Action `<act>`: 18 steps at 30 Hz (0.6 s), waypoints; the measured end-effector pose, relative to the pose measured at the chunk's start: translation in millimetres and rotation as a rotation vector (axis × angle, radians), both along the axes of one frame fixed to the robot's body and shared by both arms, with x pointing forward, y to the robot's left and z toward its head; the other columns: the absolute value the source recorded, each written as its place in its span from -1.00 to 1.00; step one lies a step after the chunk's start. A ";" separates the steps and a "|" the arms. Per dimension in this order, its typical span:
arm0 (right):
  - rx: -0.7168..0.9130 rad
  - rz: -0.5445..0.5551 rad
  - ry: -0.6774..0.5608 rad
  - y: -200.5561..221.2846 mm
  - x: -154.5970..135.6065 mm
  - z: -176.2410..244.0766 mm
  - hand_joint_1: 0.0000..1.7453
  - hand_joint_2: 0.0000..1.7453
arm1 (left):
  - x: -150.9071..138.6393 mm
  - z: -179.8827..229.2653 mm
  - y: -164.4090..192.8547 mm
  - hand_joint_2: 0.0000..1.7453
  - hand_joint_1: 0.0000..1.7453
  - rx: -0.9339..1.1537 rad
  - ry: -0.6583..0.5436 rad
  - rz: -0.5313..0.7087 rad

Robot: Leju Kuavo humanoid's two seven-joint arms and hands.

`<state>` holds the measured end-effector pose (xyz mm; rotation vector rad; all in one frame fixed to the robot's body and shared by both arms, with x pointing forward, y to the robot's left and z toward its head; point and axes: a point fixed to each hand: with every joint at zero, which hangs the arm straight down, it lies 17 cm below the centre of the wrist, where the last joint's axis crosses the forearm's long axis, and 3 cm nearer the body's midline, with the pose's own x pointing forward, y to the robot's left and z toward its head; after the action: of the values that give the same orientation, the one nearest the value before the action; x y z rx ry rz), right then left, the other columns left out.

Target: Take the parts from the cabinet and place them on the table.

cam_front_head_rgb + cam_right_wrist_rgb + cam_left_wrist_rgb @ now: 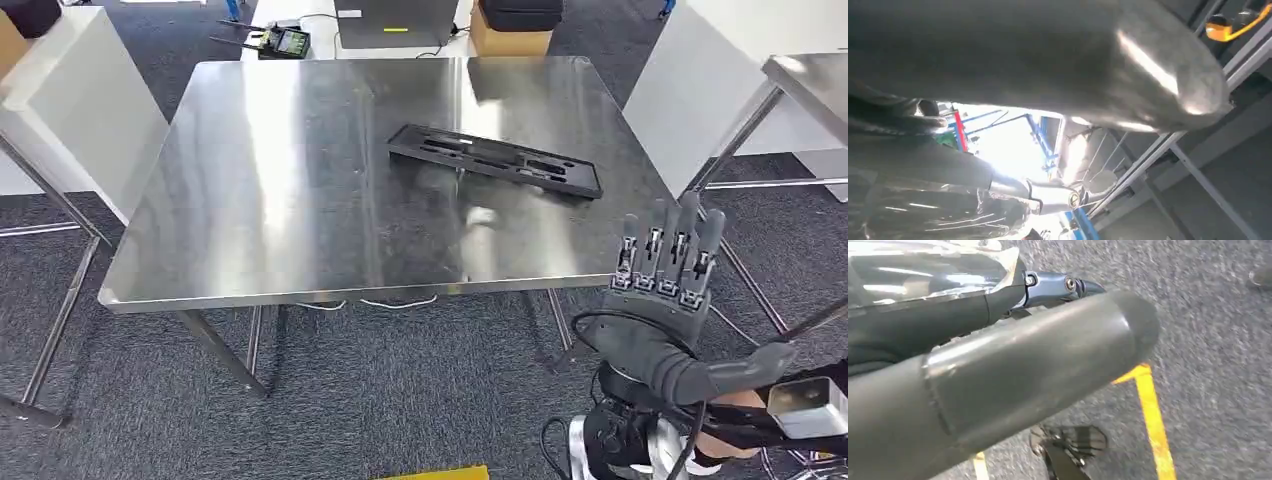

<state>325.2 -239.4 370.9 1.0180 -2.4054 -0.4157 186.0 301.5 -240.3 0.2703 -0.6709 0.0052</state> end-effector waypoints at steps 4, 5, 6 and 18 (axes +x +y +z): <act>0.006 -0.010 0.020 -4.0 3.8 -3.6 -1.00 -1.00 | -0.3 -0.1 0.1 -1.00 -1.00 0.002 0.001 -0.005; 0.008 -0.011 0.022 -4.3 4.2 -4.0 -1.00 -1.00 | -0.2 -0.1 -0.4 -1.00 -1.00 0.003 0.001 -0.007; 0.009 -0.012 0.021 -4.7 4.3 -3.8 -1.00 -1.00 | -0.2 -0.1 -0.4 -1.00 -1.00 0.003 0.001 -0.008; -0.194 -0.216 0.245 4.3 45.2 -45.8 -1.00 -1.00 | -5.8 -1.3 1.9 -1.00 -1.00 0.007 0.005 -0.002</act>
<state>370.4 -235.2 325.1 0.5894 -2.2865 -0.3497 180.3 303.4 -241.6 0.2765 -0.6666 0.0006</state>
